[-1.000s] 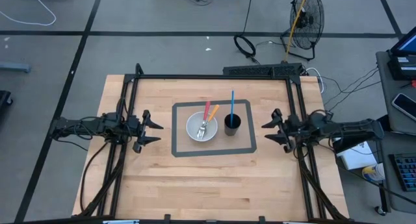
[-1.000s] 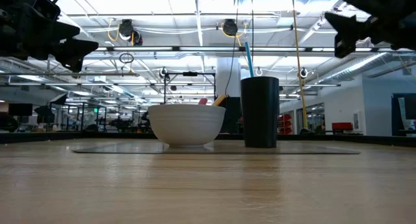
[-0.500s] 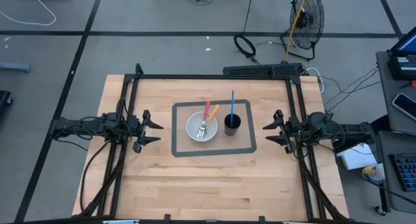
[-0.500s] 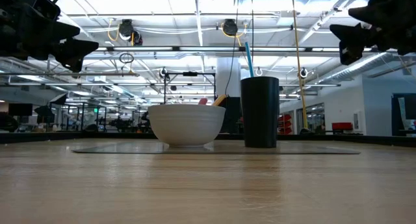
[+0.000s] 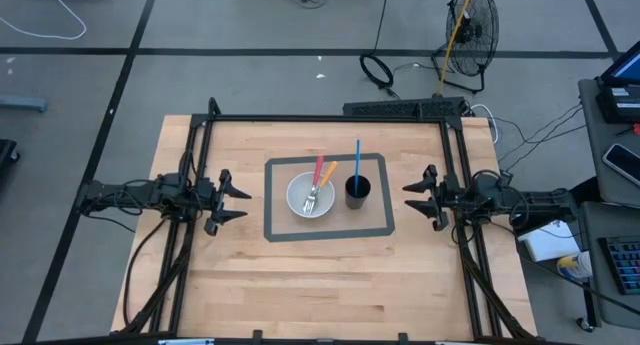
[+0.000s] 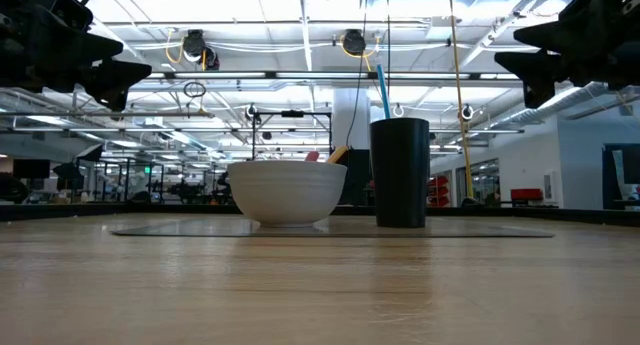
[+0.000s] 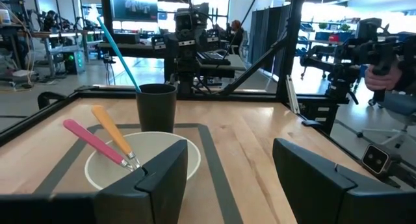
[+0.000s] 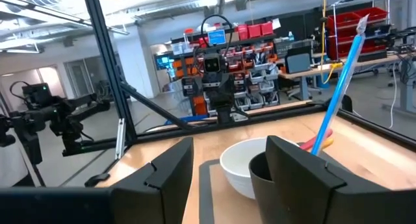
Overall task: Pick & Place Utensil
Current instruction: Return to Home Position
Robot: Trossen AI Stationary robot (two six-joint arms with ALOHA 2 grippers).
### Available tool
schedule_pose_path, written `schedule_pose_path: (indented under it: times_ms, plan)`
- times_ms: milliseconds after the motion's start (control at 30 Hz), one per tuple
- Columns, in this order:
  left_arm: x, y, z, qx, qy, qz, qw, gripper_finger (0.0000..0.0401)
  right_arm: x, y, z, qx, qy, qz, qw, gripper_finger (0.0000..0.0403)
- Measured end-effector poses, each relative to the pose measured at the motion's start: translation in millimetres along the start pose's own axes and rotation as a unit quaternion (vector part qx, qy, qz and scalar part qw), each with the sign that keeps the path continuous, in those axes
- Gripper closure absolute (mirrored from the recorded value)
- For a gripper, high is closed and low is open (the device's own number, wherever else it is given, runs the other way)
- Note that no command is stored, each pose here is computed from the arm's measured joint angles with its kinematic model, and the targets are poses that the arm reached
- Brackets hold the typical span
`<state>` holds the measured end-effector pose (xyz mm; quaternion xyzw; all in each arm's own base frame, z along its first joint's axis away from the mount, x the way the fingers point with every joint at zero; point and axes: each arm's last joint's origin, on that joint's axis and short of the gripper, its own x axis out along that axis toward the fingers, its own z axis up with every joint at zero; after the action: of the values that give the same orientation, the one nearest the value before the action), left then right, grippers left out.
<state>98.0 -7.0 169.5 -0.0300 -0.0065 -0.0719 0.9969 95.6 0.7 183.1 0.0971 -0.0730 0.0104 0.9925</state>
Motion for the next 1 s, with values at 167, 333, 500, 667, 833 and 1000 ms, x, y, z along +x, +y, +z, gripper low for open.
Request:
schedule_pose_path:
  times_ms: [167,333,500,667,833,1000]
  plan:
    - [0.0,0.0,0.0,0.000,0.000,0.000,1.000,0.0171,0.0,-0.1,-0.6,0.002,0.003,-0.001,1.000,0.0215]
    - [0.0,0.0,0.0,-0.001,0.000,0.000,1.000,0.0171,0.0,-0.5,-2.9,0.024,0.015,-0.002,1.000,0.0212]
    - [0.0,0.0,0.0,-0.001,0.000,0.000,1.000,0.0171,-0.2,-1.4,-7.6,0.043,0.039,-0.008,0.998,0.0211]
    - [0.0,0.0,0.0,0.001,0.000,0.000,1.000,0.0171,0.1,-1.4,-7.5,0.040,0.039,-0.008,0.998,0.0211]
    - [0.0,0.0,0.0,-0.001,0.000,0.000,1.000,0.0171,0.1,-1.4,-7.5,0.040,0.039,-0.008,0.998,0.0214]
    - [0.0,0.0,0.0,-0.001,0.000,0.000,1.000,0.0171,0.1,-1.4,-7.5,0.039,0.039,-0.008,0.998,0.0214]
